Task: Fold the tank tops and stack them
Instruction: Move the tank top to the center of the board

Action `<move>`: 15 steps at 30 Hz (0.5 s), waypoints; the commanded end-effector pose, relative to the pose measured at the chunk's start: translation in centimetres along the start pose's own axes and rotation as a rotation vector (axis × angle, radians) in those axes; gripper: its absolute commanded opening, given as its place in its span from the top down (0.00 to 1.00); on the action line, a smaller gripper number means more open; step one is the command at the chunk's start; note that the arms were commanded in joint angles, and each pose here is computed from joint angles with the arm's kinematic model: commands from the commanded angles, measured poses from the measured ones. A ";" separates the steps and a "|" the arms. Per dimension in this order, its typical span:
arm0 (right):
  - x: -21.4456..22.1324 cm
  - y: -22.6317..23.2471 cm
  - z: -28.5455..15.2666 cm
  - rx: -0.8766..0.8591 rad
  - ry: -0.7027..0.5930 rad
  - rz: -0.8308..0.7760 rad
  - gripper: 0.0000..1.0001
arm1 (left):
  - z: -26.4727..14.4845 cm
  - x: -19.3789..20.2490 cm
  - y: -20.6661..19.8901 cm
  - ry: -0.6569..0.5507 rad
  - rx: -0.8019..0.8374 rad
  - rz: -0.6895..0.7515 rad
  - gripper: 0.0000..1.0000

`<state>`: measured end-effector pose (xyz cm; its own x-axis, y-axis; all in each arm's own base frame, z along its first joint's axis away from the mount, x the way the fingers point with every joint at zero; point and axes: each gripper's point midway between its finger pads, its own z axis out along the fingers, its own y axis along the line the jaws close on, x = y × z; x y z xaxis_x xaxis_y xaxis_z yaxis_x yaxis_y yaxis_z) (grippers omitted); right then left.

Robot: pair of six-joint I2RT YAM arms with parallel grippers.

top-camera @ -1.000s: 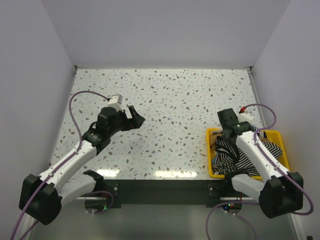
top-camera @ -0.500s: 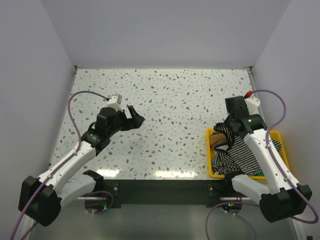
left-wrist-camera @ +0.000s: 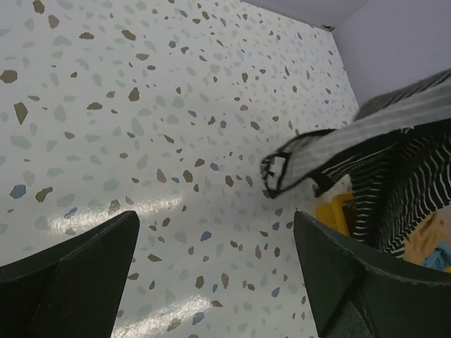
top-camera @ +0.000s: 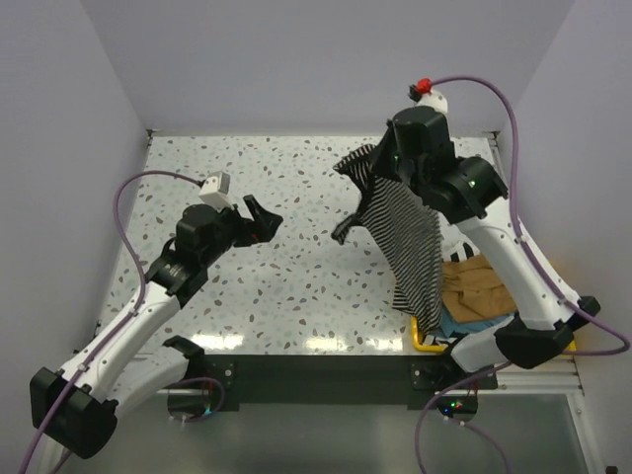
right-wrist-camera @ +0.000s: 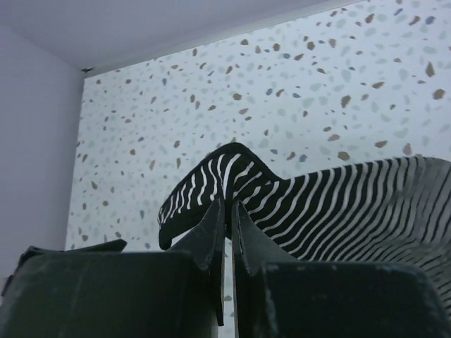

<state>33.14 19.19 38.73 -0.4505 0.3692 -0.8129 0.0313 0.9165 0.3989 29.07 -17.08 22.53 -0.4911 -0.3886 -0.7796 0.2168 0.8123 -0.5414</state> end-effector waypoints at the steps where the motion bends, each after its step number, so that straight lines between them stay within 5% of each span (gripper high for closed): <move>1: -3.3 5.9 -0.8 -0.174 -0.058 0.011 1.00 | -0.9 -3.4 -2.8 -0.094 0.096 0.017 0.05; 7: -3.8 11.8 0.8 -0.307 -0.062 0.029 1.00 | -2.3 -4.8 -4.0 -0.155 0.148 -0.006 0.06; 15: -2.1 11.5 12.2 -0.185 -0.055 0.047 1.00 | -2.0 -4.9 -1.0 -0.166 -0.024 -0.028 0.09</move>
<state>40.75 31.79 39.57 -0.4631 0.3676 -0.8065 -0.1521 0.8635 0.4809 28.84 -16.12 26.45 -0.3876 -0.4426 -0.8087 0.2401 0.7985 -0.5521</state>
